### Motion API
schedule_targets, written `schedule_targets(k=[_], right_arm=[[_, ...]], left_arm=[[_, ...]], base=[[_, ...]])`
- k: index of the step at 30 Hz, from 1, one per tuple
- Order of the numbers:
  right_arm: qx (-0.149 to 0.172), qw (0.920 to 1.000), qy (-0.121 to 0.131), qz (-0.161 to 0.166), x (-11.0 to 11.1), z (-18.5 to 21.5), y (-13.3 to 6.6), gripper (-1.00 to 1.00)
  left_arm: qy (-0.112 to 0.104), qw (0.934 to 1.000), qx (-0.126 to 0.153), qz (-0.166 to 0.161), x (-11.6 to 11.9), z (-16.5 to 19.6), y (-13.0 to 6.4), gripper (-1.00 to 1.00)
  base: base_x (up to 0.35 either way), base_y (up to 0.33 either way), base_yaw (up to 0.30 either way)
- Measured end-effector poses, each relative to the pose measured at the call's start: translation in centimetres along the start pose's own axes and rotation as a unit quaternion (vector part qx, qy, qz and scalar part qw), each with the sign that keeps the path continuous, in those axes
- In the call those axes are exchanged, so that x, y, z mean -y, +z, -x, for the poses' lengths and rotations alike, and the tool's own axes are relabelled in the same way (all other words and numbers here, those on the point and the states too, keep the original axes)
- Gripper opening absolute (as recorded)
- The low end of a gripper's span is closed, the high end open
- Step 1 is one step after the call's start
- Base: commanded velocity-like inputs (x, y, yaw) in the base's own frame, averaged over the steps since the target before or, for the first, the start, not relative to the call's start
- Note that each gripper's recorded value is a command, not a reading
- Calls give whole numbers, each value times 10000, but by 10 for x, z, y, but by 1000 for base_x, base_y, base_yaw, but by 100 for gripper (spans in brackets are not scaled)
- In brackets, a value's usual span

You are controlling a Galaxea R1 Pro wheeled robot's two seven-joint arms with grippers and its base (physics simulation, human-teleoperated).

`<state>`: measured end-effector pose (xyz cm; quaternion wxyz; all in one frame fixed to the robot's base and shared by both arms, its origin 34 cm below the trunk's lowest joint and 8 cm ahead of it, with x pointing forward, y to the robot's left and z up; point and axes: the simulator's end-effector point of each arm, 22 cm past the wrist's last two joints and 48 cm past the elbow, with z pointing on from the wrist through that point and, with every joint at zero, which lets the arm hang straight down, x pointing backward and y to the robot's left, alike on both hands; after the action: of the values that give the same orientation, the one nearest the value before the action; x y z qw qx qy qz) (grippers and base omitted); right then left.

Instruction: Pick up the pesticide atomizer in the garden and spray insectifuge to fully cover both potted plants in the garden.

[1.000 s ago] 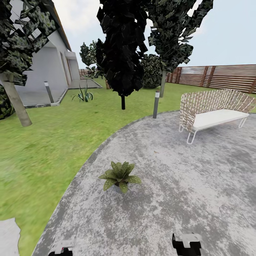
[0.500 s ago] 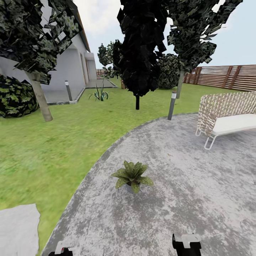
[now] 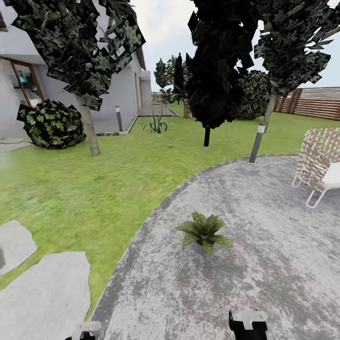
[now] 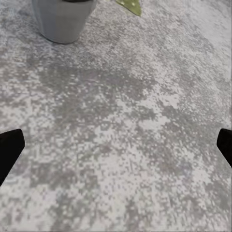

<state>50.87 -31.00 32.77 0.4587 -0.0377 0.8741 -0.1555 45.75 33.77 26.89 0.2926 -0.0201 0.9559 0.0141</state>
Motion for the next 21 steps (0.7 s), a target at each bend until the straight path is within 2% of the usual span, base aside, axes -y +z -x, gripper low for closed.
schedule_targets(k=[17,21], right_arm=[[0,10000,0,0,0,0,0,100],[1,10000,1,-1,0,0,0,100]], left_arm=[[-13,10000,-1,13,-2,-1,0,-100],[-13,10000,2,18,-2,0,0,-100]], base=[[0,307,278],[97,308,278]])
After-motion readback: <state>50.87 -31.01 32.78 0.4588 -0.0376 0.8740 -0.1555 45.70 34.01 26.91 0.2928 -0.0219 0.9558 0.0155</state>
